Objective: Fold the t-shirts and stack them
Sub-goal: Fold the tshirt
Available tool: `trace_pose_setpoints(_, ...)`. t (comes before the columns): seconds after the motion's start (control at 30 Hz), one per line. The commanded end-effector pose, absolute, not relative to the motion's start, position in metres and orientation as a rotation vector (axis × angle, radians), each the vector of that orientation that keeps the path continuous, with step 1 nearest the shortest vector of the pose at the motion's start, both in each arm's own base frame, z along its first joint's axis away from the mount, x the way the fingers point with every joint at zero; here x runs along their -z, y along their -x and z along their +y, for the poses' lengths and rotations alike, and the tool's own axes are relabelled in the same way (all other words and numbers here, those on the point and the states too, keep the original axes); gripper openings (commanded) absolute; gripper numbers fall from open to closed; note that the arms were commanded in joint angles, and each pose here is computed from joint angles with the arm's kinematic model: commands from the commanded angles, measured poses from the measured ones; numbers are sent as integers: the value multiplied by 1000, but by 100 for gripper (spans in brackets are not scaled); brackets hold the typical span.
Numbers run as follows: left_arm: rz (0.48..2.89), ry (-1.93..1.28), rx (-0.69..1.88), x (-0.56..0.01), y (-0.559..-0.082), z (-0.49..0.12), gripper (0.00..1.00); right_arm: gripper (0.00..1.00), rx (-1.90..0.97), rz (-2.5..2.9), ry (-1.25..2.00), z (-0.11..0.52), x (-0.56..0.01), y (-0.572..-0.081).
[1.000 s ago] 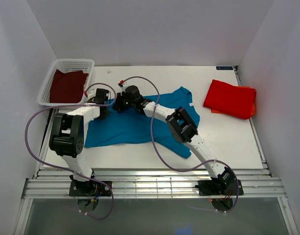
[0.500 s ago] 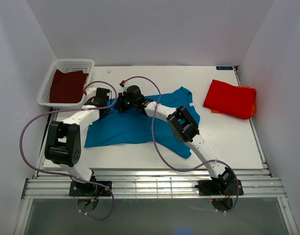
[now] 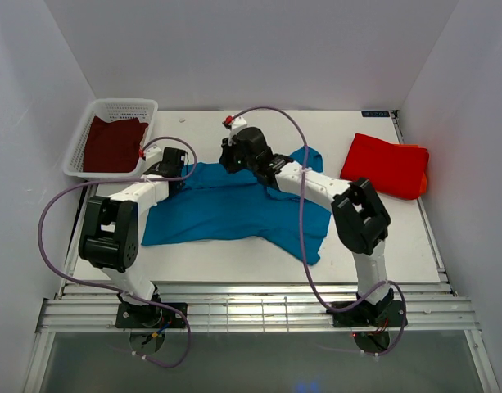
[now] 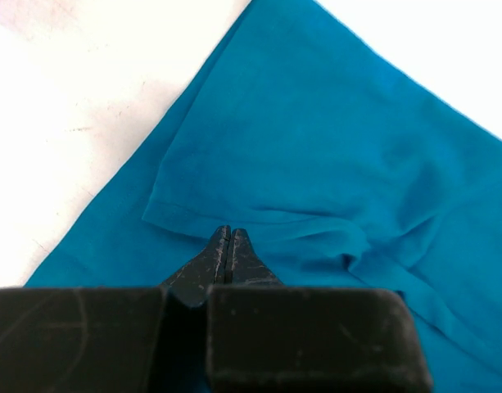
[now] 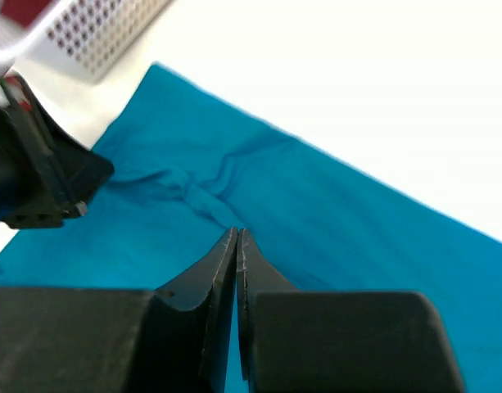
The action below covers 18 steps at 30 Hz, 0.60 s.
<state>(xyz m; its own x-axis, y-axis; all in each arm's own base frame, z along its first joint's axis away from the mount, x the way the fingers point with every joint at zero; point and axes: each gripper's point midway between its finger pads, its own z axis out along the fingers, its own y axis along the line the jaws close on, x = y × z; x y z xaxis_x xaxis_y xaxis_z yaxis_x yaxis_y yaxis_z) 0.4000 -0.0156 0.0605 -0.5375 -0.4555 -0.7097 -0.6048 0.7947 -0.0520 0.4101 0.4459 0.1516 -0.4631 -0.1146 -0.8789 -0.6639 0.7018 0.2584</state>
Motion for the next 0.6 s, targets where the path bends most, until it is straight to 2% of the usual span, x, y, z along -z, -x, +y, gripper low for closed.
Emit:
trace_pose_setpoints(0.0, 2208, 794, -238, -60, -400, -16, 0, 8, -511, 1962, 536, 399, -174, -417)
trace_pose_setpoints(0.3, 2210, 790, -299, -44, -409, -11, 0, 8, -315, 2103, 313, 294, -139, -432)
trace_pose_setpoints(0.57, 2230, 791, -313, -32, -416, -12, 0, 8, -262, 2161, 182, 234, -122, -451)
